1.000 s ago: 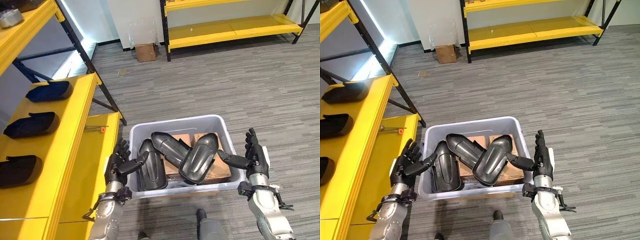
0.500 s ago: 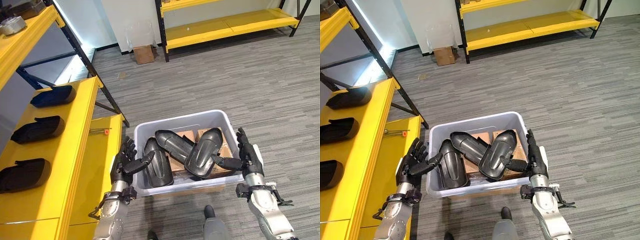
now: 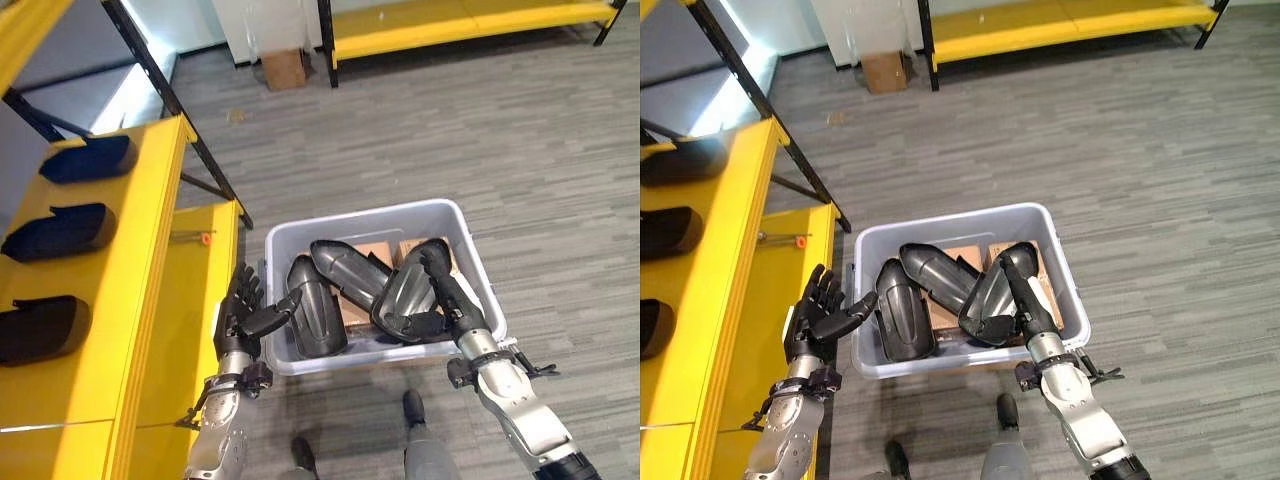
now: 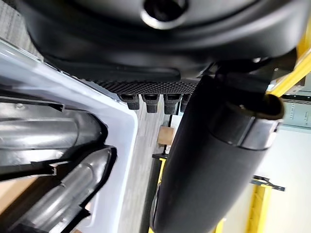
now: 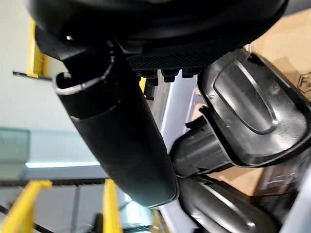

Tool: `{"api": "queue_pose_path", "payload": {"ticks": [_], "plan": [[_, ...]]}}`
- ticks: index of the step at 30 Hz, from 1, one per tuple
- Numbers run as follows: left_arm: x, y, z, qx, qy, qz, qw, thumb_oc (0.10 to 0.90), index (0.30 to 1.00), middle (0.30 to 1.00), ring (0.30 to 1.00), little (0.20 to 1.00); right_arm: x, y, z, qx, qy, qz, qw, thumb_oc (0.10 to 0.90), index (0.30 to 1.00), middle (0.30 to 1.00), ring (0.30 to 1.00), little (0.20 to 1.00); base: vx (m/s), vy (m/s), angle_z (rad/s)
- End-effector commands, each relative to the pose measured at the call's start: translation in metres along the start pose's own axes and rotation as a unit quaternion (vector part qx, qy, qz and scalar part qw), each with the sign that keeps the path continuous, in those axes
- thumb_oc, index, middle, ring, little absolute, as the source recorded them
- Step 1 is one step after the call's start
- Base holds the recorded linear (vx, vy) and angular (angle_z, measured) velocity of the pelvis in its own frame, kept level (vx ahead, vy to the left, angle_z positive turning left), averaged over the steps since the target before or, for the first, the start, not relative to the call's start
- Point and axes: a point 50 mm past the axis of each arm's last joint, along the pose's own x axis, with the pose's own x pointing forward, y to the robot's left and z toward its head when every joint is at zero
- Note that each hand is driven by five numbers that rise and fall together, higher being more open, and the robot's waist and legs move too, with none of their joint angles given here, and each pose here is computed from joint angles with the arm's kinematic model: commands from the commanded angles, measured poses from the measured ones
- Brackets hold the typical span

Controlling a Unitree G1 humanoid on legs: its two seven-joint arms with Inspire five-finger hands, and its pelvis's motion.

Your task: Move parts from the plastic box to the shelf.

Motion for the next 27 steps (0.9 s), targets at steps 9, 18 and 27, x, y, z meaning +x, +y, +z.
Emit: {"api": "queue_pose_path", "payload": {"ticks": [9, 18, 27], "plan": [[0.020, -0.006, 0.058, 0.044, -0.155, 0.043, 0.986, 0.900, 1.000, 1.000, 1.000, 1.000, 0.014, 0.009, 0.055, -0.006, -0.113, -0.036, 0.993, 0.900, 1.000, 1.000, 1.000, 1.000, -0.03, -0.036, 0.02], [0.012, 0.003, 0.050, 0.036, -0.144, 0.056, 0.987, 0.900, 1.000, 1.000, 1.000, 1.000, 0.012, 0.001, 0.048, -0.028, -0.120, -0.074, 0.990, 0.900, 1.000, 1.000, 1.000, 1.000, 0.06, 0.119, 0.15], [0.021, -0.022, 0.034, 0.039, -0.091, -0.056, 0.993, 0.900, 1.000, 1.000, 1.000, 1.000, 0.003, -0.007, 0.048, 0.035, -0.128, -0.095, 0.987, 0.900, 1.000, 1.000, 1.000, 1.000, 0.04, 0.436, -0.35]]}}
